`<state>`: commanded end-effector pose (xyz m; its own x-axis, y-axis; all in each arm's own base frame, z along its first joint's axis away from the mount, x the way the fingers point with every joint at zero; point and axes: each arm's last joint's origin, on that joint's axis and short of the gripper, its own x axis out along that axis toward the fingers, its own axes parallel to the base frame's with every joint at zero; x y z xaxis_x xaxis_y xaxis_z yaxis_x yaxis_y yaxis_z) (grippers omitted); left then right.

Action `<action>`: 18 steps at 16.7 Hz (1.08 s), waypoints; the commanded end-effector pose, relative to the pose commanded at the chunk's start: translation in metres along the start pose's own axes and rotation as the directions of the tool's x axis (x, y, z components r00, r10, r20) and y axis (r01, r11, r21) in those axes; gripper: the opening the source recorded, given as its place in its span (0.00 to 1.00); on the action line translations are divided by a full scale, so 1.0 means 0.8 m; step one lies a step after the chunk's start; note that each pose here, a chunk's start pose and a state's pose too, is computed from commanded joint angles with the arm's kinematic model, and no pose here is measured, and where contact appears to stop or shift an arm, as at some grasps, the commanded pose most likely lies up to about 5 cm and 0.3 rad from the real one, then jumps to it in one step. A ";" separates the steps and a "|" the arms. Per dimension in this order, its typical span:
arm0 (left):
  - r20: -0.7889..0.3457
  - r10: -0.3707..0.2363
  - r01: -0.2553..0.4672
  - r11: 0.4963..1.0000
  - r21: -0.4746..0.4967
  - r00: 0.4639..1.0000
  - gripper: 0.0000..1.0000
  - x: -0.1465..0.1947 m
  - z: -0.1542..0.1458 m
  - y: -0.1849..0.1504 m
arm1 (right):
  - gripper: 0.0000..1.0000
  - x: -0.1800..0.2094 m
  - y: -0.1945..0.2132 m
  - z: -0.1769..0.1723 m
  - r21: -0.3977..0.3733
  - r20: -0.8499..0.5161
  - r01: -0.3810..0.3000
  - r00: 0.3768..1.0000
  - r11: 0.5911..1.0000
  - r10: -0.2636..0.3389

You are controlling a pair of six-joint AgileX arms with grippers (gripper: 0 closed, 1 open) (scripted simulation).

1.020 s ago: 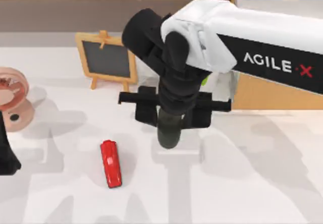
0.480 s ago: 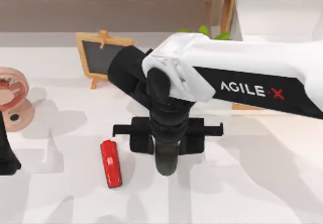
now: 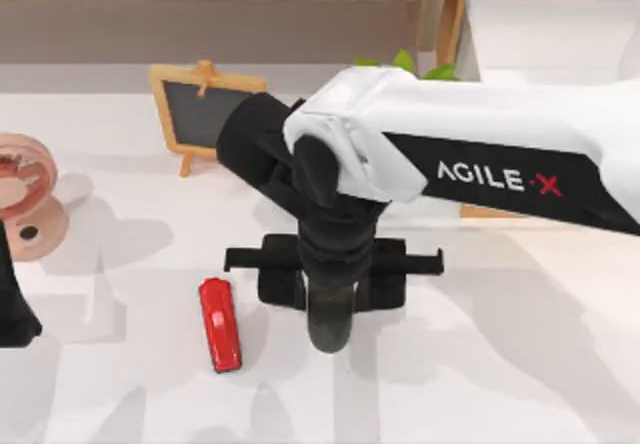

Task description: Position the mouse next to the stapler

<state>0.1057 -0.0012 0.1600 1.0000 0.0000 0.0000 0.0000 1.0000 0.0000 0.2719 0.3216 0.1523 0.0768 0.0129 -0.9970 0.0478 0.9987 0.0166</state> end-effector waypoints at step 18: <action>0.000 0.000 0.000 1.000 0.000 1.000 1.00 0.000 0.000 0.000 | 0.00 0.014 0.005 -0.004 -0.032 0.027 0.005 1.000 0.999 -0.004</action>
<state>0.1057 -0.0012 0.1600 1.0000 0.0000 0.0000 0.0000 1.0000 0.0000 0.2700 0.3257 0.1408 0.1036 0.0074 -0.9946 0.0166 0.9998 0.0092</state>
